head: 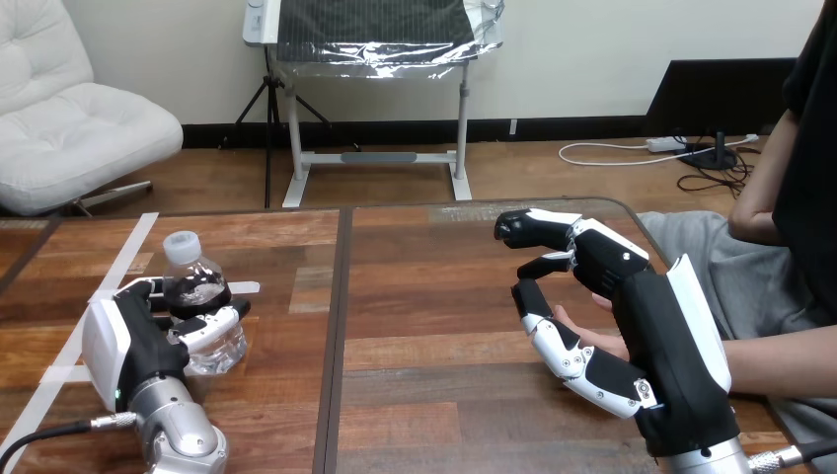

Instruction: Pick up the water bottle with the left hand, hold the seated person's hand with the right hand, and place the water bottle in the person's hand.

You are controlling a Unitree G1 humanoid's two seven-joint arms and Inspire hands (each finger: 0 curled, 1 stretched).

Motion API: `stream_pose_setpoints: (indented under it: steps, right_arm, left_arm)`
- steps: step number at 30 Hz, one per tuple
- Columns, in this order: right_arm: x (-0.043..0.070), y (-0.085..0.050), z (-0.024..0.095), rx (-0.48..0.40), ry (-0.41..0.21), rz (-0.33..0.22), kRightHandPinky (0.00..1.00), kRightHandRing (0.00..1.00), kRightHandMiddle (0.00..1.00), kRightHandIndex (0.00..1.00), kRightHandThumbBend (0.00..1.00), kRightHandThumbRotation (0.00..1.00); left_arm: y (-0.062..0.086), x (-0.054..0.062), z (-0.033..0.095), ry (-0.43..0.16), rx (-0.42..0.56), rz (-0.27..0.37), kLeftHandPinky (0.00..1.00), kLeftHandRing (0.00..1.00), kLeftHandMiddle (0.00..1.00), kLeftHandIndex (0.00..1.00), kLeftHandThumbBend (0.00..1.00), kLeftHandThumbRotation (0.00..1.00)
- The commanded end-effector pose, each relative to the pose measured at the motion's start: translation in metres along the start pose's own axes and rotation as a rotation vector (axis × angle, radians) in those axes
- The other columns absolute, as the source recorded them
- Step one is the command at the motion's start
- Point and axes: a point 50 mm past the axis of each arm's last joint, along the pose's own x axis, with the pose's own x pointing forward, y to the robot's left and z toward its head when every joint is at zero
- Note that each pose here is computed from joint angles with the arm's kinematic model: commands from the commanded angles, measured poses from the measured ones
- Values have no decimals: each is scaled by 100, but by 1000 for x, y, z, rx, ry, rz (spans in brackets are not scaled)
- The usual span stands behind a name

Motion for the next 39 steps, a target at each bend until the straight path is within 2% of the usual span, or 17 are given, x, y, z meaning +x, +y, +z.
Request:
stream_pose_setpoints:
  steps: [1, 23, 28, 39]
  right_arm:
    - [11, -7, 13, -12, -93, -32, 59, 72, 76, 68, 30, 8]
    - [11, -8, 13, -14, -95, -33, 58, 72, 76, 68, 30, 8]
    - [11, -9, 13, -17, -95, -33, 58, 72, 76, 68, 31, 8]
    - [11, -9, 13, -21, -96, -32, 59, 72, 75, 68, 31, 9]
  left_arm:
    - [-4, 11, 36, -95, -56, 20, 39, 43, 47, 48, 73, 0]
    - [-4, 9, 32, -93, -58, 21, 36, 42, 47, 48, 73, 0]
    - [-5, 9, 32, -74, -94, 21, 36, 42, 47, 48, 73, 0]
    - [-7, 7, 34, -92, -125, 11, 35, 41, 47, 47, 74, 0]
